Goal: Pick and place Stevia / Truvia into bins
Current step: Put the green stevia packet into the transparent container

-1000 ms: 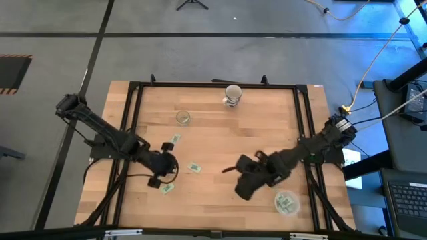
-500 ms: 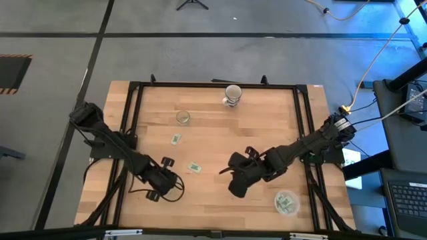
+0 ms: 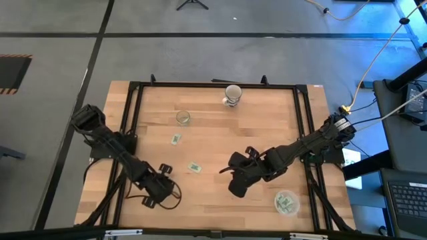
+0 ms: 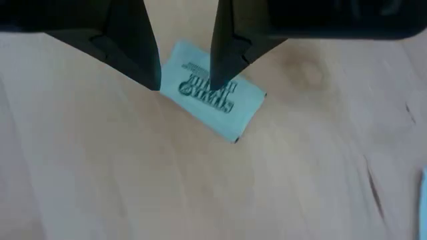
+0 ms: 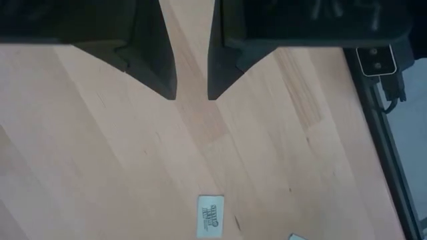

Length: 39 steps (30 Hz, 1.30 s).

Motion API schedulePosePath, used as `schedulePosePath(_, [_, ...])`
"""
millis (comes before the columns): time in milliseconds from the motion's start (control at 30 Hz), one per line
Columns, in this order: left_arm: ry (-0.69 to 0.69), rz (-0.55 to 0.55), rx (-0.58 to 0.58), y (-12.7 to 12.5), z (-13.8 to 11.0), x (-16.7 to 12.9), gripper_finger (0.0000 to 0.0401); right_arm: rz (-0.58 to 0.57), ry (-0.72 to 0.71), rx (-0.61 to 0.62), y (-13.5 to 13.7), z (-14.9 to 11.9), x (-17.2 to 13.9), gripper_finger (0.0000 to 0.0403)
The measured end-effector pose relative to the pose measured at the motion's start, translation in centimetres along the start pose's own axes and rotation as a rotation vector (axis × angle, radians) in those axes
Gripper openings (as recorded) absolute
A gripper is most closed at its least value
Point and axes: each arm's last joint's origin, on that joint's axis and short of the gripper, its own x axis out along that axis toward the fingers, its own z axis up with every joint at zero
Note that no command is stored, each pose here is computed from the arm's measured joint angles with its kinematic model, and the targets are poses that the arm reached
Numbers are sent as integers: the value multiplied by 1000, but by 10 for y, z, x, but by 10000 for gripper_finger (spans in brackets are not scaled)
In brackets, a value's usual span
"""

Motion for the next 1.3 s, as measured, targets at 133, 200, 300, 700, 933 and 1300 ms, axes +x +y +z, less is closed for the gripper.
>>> schedulePosePath(133, [-40, 33, 34, -12, -3, -1, 125, -2, 2, -1, 0, 0, 0, 88])
schedulePosePath(200, [-49, 48, 36, -15, -5, -2, 125, -2, 2, -2, 0, 0, 0, 88])
schedulePosePath(300, [-42, 58, 34, -15, -5, 2, 125, -3, 1, -1, -1, 0, 0, 88])
schedulePosePath(700, [39, 57, 34, -19, -6, 28, 99, -5, 2, 1, -1, 1, 1, 88])
schedulePosePath(933, [34, 69, 34, -18, -6, 29, 71, -4, 0, 2, -1, 1, 0, 88])
schedulePosePath(1300, [30, 87, 35, -18, -7, 30, 53, -3, 0, 2, -1, 1, 0, 88])
